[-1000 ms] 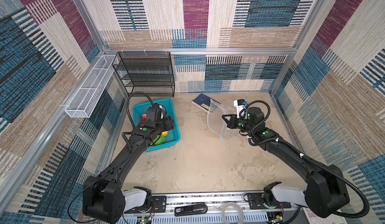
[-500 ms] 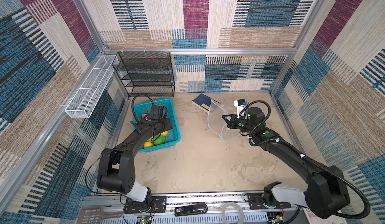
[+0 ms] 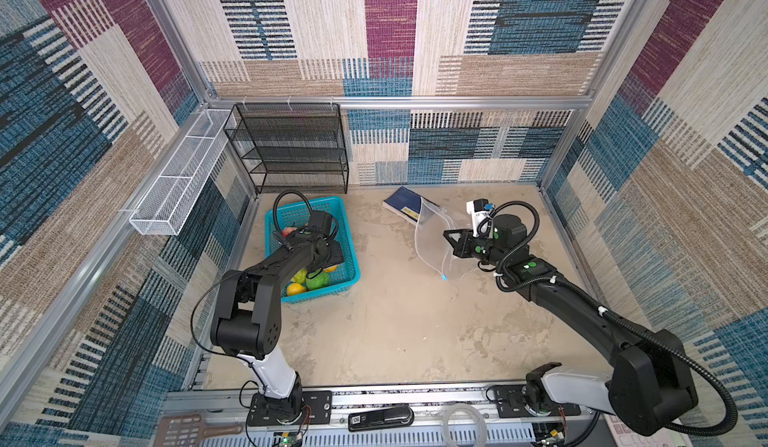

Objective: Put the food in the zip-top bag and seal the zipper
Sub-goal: 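Lower the left gripper and grasp the yellow lemon in the basket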

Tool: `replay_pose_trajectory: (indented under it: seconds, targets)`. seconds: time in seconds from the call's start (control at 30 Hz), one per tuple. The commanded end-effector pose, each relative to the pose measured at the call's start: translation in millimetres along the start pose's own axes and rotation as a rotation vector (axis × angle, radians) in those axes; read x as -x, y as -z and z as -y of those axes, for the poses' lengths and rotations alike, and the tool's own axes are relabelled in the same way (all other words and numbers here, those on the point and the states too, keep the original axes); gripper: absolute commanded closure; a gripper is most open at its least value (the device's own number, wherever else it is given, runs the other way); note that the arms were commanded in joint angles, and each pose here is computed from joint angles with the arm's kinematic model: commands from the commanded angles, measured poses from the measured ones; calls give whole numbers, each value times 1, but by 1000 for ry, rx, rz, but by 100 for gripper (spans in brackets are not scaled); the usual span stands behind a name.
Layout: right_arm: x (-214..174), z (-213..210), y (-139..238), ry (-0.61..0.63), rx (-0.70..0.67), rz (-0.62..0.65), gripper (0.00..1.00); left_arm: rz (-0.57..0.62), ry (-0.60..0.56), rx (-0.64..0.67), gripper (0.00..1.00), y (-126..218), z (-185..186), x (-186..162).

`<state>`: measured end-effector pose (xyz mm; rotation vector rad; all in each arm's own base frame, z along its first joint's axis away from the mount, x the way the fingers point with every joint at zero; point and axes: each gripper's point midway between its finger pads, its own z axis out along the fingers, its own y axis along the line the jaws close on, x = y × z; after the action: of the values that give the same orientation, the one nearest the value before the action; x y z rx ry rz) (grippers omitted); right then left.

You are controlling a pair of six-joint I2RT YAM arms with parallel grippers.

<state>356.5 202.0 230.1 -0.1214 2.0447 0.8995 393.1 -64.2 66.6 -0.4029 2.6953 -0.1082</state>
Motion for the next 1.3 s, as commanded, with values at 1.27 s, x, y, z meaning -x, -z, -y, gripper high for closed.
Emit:
replay_pose_trajectory:
  seconds: [1.27]
  targets:
    - [1,4,0,12,-21,11,100,-1,-29,-3,55,-26,17,-1]
